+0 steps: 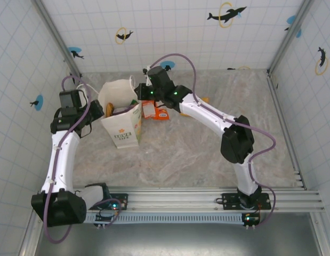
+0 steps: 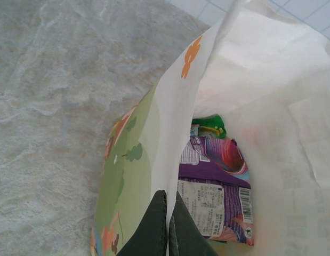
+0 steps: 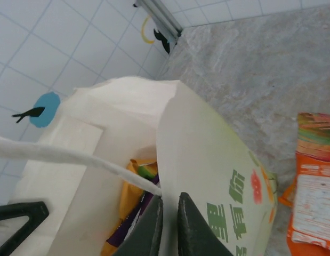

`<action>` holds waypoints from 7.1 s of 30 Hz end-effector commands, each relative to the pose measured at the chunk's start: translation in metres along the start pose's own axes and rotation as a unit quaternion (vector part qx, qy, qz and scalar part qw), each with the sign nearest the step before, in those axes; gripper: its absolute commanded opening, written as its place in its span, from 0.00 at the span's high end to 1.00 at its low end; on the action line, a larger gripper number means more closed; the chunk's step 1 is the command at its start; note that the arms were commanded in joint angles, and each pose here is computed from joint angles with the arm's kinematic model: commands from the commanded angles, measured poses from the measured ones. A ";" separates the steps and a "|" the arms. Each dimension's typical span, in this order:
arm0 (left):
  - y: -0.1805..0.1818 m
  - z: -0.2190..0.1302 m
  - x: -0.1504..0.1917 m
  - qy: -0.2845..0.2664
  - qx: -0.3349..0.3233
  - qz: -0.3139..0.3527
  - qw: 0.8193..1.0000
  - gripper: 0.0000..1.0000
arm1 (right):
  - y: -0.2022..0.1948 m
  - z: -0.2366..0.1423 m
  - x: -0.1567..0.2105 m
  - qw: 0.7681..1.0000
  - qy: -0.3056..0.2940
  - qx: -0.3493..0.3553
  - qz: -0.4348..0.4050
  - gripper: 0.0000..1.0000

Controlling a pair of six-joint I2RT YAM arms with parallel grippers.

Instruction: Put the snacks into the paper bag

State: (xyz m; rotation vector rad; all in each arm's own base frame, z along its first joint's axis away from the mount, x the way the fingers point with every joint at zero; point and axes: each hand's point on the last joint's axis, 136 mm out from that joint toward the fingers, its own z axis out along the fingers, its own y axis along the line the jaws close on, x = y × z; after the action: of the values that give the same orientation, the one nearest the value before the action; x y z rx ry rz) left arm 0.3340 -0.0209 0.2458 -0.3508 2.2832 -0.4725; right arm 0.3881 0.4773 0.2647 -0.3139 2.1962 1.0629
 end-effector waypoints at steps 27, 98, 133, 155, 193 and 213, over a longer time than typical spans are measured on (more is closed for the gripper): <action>0.002 -0.013 -0.010 -0.026 -0.026 0.010 0.999 0.92 | 0.066 -0.052 -0.025 0.995 -0.051 -0.014 -0.080 0.56; 0.018 -0.023 0.003 -0.030 -0.064 0.007 0.997 0.91 | -0.237 0.084 0.111 0.674 0.042 0.196 -0.711 0.39; 0.010 -0.020 -0.005 -0.032 -0.047 0.016 0.998 0.91 | -0.109 -0.074 0.007 0.895 -0.129 0.065 -0.421 1.00; 0.001 -0.015 -0.006 -0.032 -0.019 0.014 0.999 0.91 | 0.091 -0.193 -0.108 0.910 -0.329 -0.068 -0.243 1.00; 0.000 -0.016 -0.007 -0.034 -0.017 0.015 0.999 0.92 | 0.147 -0.066 -0.042 0.952 -0.194 -0.064 -0.230 0.84; 0.002 -0.016 -0.005 -0.034 -0.023 0.015 0.999 0.92 | 0.108 -0.105 -0.021 0.959 -0.153 -0.018 -0.238 0.52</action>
State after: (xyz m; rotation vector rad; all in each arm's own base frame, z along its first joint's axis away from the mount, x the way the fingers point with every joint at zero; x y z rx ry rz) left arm 0.3243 -0.0103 0.2555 -0.3806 2.2453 -0.3829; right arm 0.3065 0.4865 0.3770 -0.6553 1.7139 0.8228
